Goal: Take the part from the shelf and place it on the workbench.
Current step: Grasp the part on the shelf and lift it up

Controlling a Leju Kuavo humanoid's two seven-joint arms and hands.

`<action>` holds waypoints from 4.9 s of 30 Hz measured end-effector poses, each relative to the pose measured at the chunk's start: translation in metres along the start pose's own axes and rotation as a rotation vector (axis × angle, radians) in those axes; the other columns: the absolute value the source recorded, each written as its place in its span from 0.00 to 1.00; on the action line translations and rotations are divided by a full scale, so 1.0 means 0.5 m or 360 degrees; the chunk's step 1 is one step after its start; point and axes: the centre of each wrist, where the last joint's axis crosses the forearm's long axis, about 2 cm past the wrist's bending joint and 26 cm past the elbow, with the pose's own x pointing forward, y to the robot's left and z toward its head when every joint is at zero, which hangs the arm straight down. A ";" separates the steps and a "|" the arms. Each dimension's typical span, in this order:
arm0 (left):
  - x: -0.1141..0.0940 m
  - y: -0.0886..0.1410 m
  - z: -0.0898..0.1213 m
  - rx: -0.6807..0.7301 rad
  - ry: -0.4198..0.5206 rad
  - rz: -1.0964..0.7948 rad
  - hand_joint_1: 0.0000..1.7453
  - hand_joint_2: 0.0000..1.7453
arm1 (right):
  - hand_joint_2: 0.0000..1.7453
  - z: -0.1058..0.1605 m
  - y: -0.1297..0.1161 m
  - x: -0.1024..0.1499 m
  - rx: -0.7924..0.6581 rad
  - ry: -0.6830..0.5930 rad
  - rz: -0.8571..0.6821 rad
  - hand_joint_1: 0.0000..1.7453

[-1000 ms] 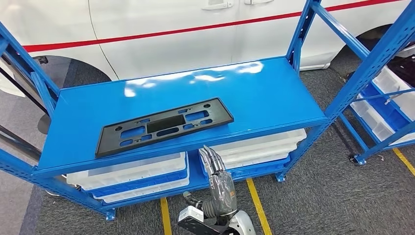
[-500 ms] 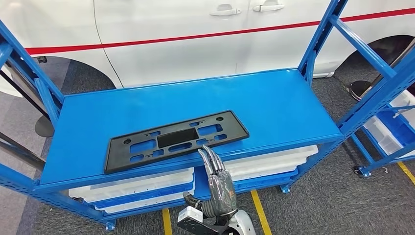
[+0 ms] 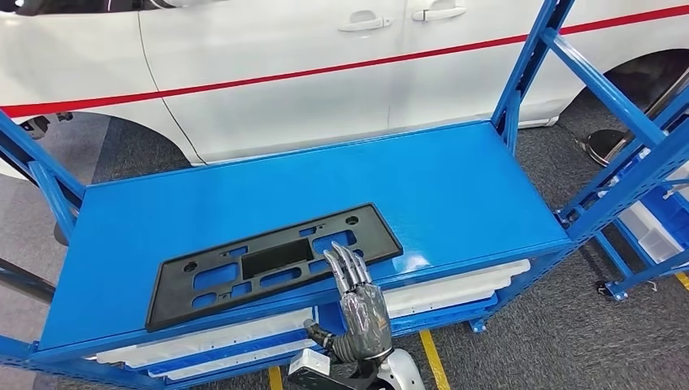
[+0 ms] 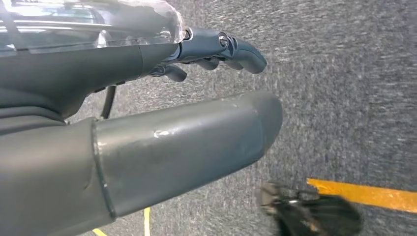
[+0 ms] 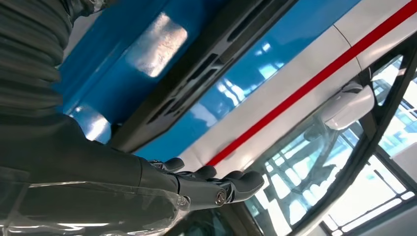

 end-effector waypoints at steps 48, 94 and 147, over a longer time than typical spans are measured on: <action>0.008 0.009 -0.006 -0.0016 -0.0046 -0.0057 0.00 0.00 | 1.00 -0.033 0.008 -0.057 0.0084 -0.0092 0.0382 0.00; 0.013 0.003 -0.008 -0.0093 -0.0072 -0.0109 0.00 0.00 | 1.00 -0.158 0.042 -0.128 0.0387 0.0003 0.0559 1.00; 0.007 -0.050 0.004 -0.0068 -0.0072 0.0007 0.00 0.00 | 1.00 -0.120 -0.167 0.028 -0.0290 -0.0183 -0.1948 1.00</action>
